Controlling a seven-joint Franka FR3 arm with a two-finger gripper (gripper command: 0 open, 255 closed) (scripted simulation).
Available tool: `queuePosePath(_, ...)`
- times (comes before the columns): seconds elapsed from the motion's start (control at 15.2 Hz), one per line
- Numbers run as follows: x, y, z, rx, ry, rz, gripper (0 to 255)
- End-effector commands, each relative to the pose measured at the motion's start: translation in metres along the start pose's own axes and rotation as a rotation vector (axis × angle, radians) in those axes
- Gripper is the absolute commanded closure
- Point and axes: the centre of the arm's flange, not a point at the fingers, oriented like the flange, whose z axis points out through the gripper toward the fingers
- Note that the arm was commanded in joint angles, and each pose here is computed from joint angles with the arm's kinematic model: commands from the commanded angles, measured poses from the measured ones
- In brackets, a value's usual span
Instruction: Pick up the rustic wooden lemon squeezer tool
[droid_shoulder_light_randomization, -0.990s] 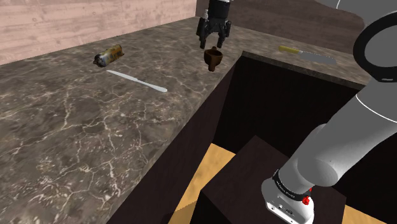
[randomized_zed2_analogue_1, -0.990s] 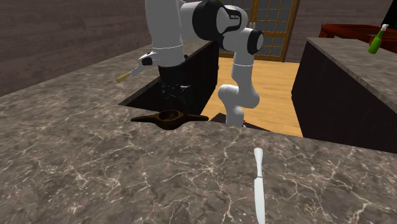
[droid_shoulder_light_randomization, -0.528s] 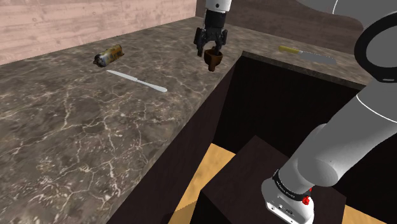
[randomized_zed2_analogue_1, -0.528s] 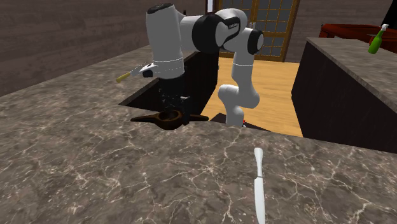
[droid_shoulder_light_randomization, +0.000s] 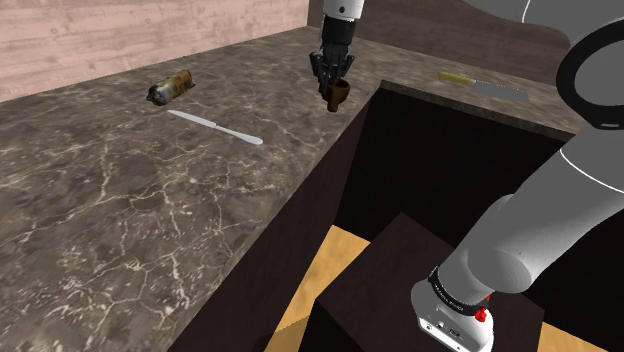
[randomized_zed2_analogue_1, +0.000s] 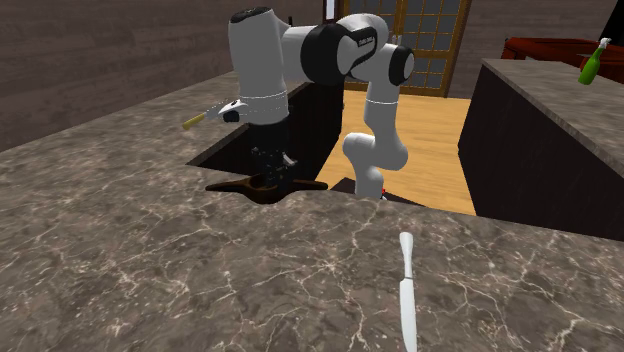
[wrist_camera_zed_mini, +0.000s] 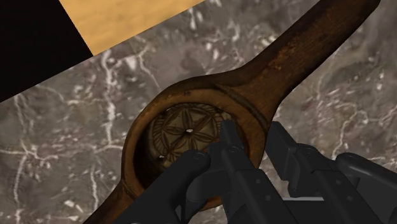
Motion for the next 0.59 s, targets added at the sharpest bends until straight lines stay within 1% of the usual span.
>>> queuePosePath(0.0, 0.0, 0.0, 0.001, 0.0, -0.001, 0.0, 255)
queuePosePath(0.13, 0.0, 0.0, 0.001, 0.0, -0.001, 0.0, 255)
queuePosePath(0.53, -0.001, -0.002, -0.031, 0.0, -0.001, 0.0, 255)
